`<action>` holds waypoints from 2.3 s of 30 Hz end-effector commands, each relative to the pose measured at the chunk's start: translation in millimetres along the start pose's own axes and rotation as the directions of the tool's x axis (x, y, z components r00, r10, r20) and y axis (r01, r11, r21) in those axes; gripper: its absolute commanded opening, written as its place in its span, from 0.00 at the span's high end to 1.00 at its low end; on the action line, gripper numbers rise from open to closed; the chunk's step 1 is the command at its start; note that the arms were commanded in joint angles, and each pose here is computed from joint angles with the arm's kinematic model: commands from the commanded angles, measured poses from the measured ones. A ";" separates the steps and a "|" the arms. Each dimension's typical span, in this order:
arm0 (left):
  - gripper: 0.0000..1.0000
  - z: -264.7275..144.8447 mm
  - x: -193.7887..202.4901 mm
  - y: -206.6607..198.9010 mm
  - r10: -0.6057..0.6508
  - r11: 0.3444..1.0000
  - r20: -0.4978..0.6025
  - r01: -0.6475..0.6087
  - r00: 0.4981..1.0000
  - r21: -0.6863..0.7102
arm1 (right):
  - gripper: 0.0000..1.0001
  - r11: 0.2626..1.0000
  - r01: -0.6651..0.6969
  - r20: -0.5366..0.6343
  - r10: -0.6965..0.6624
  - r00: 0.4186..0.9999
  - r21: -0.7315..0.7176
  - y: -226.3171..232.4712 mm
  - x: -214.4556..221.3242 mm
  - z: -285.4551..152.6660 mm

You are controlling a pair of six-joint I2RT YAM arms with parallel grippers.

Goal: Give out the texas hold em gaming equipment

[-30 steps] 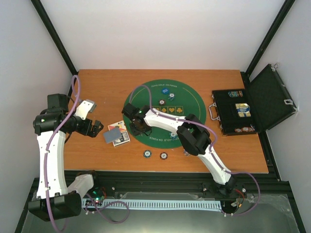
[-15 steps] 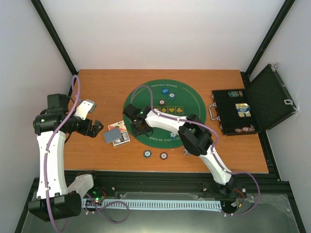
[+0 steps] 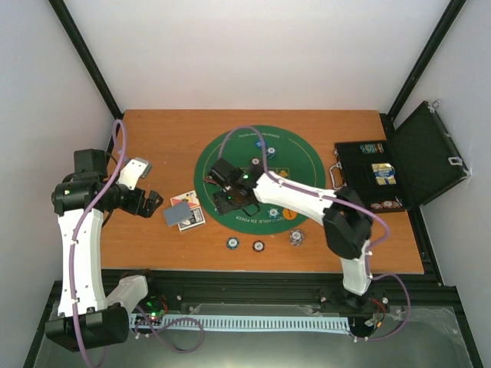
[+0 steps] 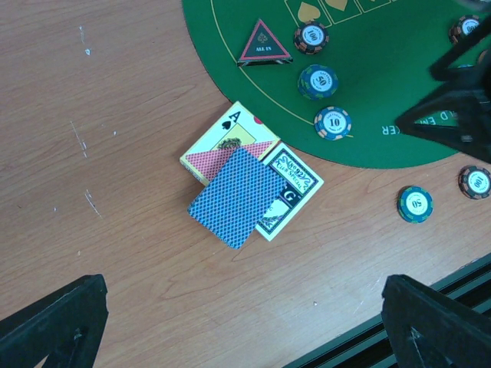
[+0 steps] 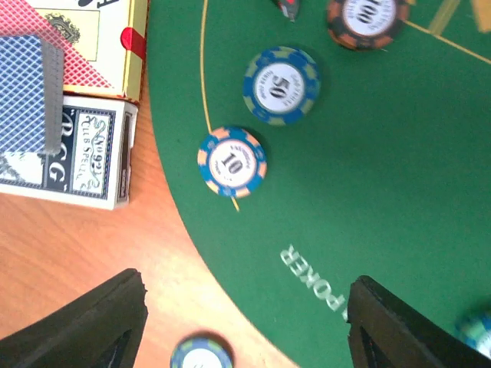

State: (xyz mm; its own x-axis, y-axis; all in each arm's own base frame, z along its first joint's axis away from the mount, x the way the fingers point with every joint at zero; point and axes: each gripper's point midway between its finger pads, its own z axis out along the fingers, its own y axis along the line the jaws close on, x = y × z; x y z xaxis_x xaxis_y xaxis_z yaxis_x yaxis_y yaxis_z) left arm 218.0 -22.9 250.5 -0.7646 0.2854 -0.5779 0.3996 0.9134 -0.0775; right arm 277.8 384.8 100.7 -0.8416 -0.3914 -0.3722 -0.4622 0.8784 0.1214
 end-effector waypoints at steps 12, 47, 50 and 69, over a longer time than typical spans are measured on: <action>0.00 -9.8 -6.9 -4.9 0.004 1.000 0.034 -0.005 0.999 0.008 | 0.13 0.986 -0.093 0.015 0.092 0.996 0.139 -93.1 109.8 -75.3; 0.00 -4.9 -9.1 -3.8 0.001 1.000 0.035 -0.002 0.999 0.022 | 0.26 0.950 -0.254 -0.096 0.274 0.957 0.184 -160.4 185.5 -33.3; 0.00 -4.9 -8.3 -3.3 0.003 1.000 0.033 -0.003 0.999 0.018 | 0.30 0.949 -0.253 -0.102 0.275 0.956 0.187 -161.1 187.7 -29.2; 0.00 -9.8 -9.3 -3.3 0.009 1.000 0.043 -0.009 0.999 0.000 | 0.54 0.947 -0.254 -0.095 0.277 0.956 0.198 -165.9 187.4 -25.9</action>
State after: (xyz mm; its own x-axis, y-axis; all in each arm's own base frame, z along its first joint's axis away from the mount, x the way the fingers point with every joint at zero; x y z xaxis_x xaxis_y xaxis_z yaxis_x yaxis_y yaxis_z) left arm 218.6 -26.3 251.4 -0.7607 0.2821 -0.5846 0.4091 0.9076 -0.0944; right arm 185.4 161.6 36.6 -0.9592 -0.1715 -0.2248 -0.1844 0.9821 0.0373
